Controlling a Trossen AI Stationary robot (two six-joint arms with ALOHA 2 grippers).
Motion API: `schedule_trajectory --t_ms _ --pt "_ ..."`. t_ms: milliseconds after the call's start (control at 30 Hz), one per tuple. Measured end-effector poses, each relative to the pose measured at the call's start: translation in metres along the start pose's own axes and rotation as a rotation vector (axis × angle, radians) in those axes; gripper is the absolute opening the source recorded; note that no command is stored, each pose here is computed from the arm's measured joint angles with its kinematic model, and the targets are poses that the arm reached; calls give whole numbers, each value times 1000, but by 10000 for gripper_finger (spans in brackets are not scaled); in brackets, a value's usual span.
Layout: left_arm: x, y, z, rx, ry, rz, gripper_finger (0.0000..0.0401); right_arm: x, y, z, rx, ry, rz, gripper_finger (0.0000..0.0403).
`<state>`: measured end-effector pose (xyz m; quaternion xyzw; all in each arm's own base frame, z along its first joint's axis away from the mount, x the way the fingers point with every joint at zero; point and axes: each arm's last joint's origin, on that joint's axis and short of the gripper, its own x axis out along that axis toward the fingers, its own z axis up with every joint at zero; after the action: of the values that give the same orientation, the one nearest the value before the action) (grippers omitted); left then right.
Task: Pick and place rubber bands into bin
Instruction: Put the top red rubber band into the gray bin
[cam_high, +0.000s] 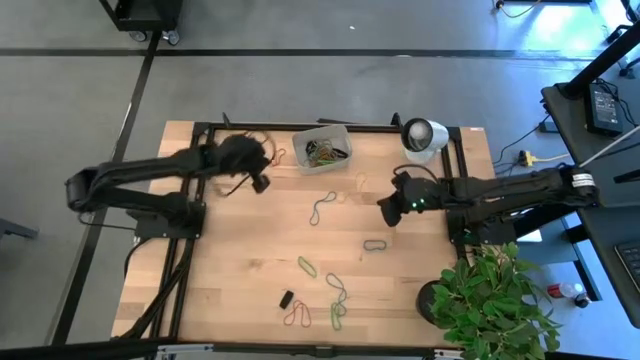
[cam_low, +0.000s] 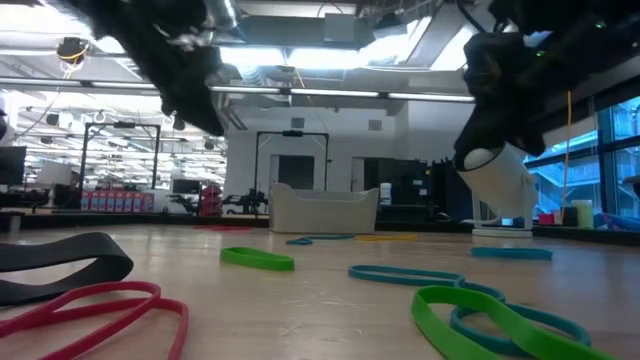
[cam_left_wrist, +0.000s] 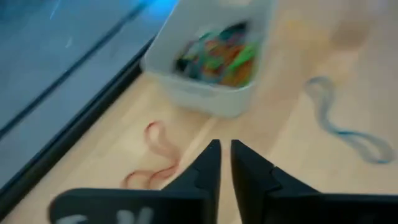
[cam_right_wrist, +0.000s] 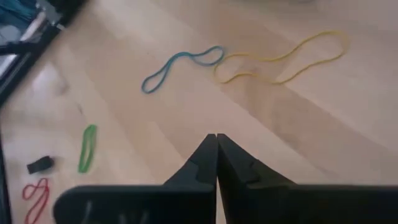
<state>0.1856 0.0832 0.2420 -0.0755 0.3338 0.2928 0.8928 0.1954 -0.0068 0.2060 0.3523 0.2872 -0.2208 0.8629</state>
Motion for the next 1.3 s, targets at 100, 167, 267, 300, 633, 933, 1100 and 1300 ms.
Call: schedule_trajectory --t_ms 100,167,267,300,633,933,1100,1300 --pt "22 22 12 -41 159 3 70 2 1 -6 10 -6 14 3" --pt "40 40 13 -82 260 -9 101 4 2 -8 23 0 8 4" --pt "65 67 9 -147 379 -17 148 6 2 -8 28 2 5 4" --pt "73 74 5 -167 422 -6 163 6 2 -8 29 1 6 3" --pt "130 114 -39 -298 687 88 196 6 4 -4 63 -63 11 4" --pt "139 106 -43 -215 720 140 24 6 5 -4 89 -72 14 4" --pt "125 106 -33 -212 667 155 2 6 5 -3 93 -76 20 5" --pt "111 110 -10 -224 476 155 26 6 6 -3 94 -81 26 5"
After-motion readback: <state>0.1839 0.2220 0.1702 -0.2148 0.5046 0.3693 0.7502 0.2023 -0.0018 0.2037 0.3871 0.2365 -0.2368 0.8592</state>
